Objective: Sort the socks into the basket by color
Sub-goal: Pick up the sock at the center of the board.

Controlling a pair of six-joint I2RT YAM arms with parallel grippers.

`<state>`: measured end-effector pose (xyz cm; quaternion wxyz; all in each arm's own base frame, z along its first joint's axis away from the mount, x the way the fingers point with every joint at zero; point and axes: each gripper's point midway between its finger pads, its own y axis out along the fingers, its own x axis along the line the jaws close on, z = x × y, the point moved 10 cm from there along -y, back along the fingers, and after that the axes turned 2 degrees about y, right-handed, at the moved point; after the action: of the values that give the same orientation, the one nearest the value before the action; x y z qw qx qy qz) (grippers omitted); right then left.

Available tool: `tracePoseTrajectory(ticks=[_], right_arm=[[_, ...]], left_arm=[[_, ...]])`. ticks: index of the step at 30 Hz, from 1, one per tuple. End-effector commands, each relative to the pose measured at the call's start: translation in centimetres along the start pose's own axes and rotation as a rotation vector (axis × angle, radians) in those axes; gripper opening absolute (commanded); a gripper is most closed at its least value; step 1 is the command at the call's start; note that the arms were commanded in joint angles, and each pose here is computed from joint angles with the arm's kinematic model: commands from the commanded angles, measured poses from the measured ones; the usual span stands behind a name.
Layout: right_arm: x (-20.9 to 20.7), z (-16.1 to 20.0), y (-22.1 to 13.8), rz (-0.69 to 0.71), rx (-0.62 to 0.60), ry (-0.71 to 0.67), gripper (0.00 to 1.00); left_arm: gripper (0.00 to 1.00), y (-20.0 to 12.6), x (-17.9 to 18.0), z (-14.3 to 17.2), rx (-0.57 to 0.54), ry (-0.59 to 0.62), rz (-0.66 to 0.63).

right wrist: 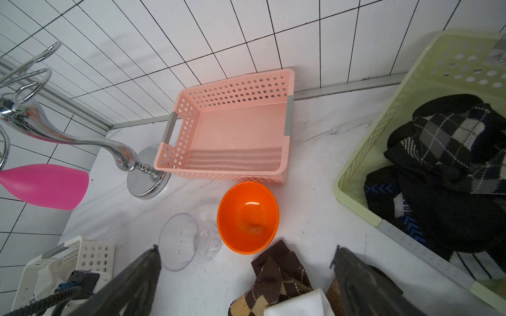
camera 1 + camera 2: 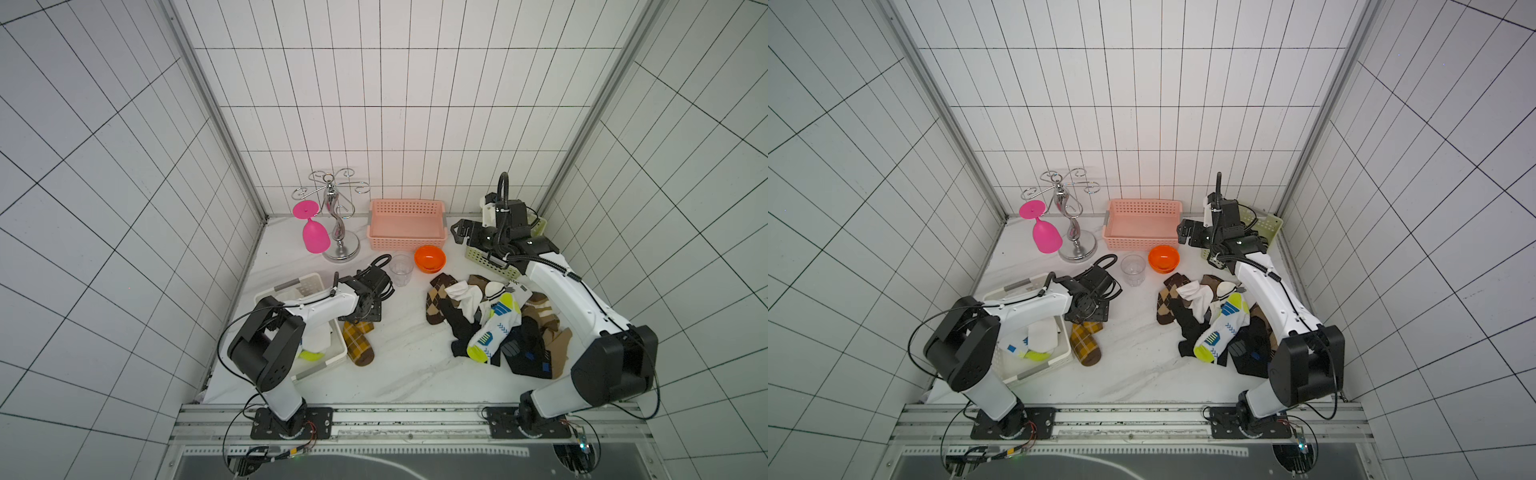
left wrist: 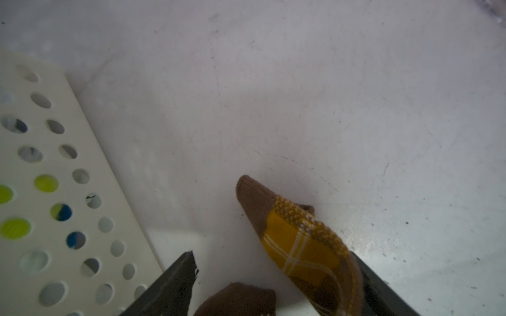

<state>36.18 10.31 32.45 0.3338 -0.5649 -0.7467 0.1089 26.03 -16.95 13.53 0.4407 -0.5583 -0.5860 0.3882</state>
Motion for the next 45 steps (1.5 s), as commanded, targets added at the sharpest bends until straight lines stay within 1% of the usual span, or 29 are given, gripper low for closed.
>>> tracePoseTrajectory(ticks=[1, 4, 6, 9, 10, 11, 16, 19, 25, 28, 31, 35, 37, 39, 42, 45], right_arm=[[-0.2, 1.4, -0.1, 0.009, 0.037, -0.017, 0.99], [-0.2, 1.5, -0.1, 0.009, 0.037, -0.018, 1.0], [-0.3, 1.6, -0.1, 0.011, 0.039, -0.018, 0.99], [-0.3, 1.6, -0.1, 0.015, 0.036, -0.019, 1.0], [-0.3, 1.6, -0.2, 0.016, 0.035, -0.021, 1.0], [-0.3, 1.6, -0.1, 0.016, 0.037, -0.022, 0.99], [-0.2, 1.4, -0.3, 0.017, 0.038, -0.028, 0.99], [-0.1, 1.3, -0.5, 0.016, 0.04, -0.029, 1.0], [-0.1, 1.3, -0.6, 0.011, 0.046, -0.029, 0.99], [0.0, 1.2, -0.7, 0.011, 0.047, -0.025, 1.0], [0.0, 1.1, -0.9, 0.011, 0.041, -0.023, 0.99], [0.1, 0.8, -1.1, 0.011, 0.031, -0.025, 0.99], [0.2, 0.7, -1.2, 0.008, 0.027, -0.025, 0.99], [0.2, 0.8, -1.1, 0.007, 0.028, -0.024, 1.0], [0.1, 0.9, -1.1, 0.011, 0.023, -0.026, 1.0], [0.0, 1.0, -1.0, 0.014, 0.024, -0.03, 1.0]], left_arm=[[0.81, 0.2, -0.3, 0.4, 0.001, -0.021, 0.036], [0.64, 0.4, -0.5, 0.4, 0.007, -0.016, 0.06], [0.41, 0.1, -0.6, 0.2, 0.001, -0.013, 0.073], [0.11, -0.8, -0.7, -0.2, -0.025, -0.008, 0.097], [0.04, -1.2, -0.7, -0.4, -0.034, -0.007, 0.104], [0.0, -1.7, -0.7, -0.7, -0.049, -0.004, 0.113], [0.0, -5.3, -1.0, -2.6, -0.135, 0.014, 0.171], [0.0, -8.1, -1.3, -4.2, -0.198, 0.037, 0.204], [0.0, -14.8, -1.8, -8.2, -0.319, 0.082, 0.256], [0.0, -18.2, -2.1, -10.2, -0.42, 0.092, 0.296], [0.0, -20.5, -2.4, -12.0, -0.548, 0.092, 0.346], [0.0, -21.4, -2.8, -15.3, -0.649, 0.074, 0.397], [0.0, -21.6, -3.2, -17.0, -0.719, 0.077, 0.409], [0.0, -21.4, -3.6, -18.7, -0.773, 0.081, 0.418], [0.0, -21.0, -4.5, -20.8, -0.882, 0.087, 0.418], [0.0, -19.7, -5.5, -22.6, -0.968, 0.101, 0.416]])
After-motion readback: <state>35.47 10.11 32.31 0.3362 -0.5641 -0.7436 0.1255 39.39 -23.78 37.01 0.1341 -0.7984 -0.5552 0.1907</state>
